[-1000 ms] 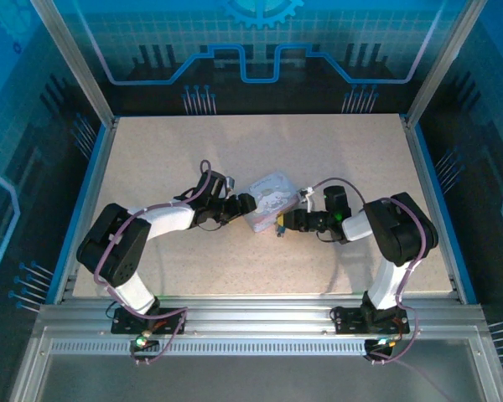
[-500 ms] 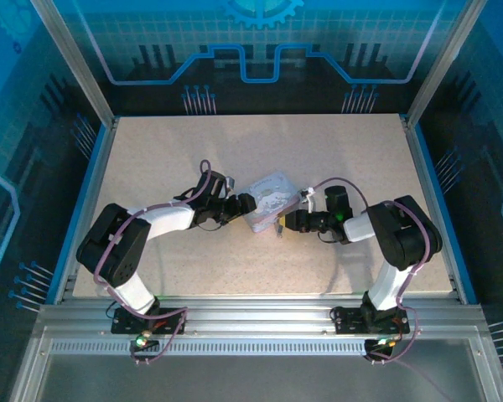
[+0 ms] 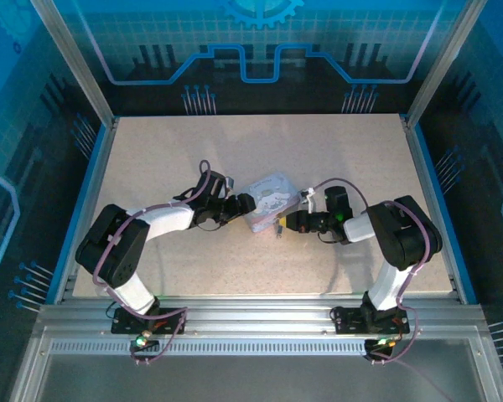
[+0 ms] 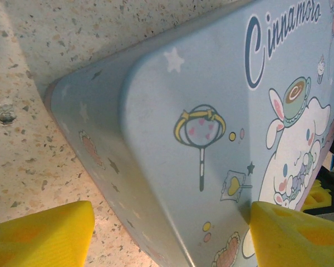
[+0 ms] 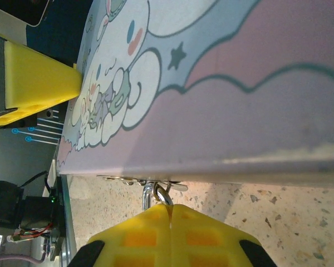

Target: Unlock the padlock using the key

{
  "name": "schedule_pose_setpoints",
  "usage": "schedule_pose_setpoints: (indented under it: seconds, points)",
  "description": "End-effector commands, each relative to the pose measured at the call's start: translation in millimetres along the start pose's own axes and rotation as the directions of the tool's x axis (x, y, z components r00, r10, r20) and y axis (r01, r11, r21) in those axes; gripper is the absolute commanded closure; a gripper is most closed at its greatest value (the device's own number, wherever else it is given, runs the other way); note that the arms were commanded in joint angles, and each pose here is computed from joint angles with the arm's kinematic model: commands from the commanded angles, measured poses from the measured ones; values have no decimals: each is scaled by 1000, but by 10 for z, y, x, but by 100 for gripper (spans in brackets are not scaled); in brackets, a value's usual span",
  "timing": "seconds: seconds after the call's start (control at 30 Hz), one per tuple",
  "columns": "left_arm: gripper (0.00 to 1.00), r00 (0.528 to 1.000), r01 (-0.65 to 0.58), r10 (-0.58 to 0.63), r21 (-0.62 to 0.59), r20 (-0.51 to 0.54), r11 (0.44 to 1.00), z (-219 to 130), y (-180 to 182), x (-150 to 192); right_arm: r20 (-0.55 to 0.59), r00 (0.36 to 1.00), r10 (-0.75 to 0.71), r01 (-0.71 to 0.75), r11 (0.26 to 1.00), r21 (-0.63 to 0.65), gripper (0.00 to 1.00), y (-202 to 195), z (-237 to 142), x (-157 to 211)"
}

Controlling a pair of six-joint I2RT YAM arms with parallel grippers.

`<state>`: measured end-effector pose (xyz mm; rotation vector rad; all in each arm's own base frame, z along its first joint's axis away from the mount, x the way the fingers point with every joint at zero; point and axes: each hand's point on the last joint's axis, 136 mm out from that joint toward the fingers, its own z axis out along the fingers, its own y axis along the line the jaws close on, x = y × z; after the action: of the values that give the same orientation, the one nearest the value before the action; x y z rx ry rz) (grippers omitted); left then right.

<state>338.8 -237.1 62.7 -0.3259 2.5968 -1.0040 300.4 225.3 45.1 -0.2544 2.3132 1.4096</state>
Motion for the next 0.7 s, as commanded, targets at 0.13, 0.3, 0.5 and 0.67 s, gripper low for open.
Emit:
schedule_pose_setpoints:
  seconds: [0.13, 0.3, 0.5, 0.67]
  points:
    - [26, 996, 57, -66, -147, -61, 987, -17, 413, 280, 91, 995, 34, -36, 999, 16, 100, 14, -67, -107]
    - [26, 995, 61, -71, -149, -63, 987, -14, 431, 298, 153, 985, 76, -82, 996, 38, 100, 21, -140, -176]
    - [26, 995, 62, -72, -143, -65, 988, -14, 425, 304, 223, 965, 138, -149, 988, 34, 100, 51, -216, -250]
    - [25, 996, 58, -67, -139, -61, 989, -19, 411, 293, 252, 947, 198, -213, 977, 33, 100, 39, -233, -253]
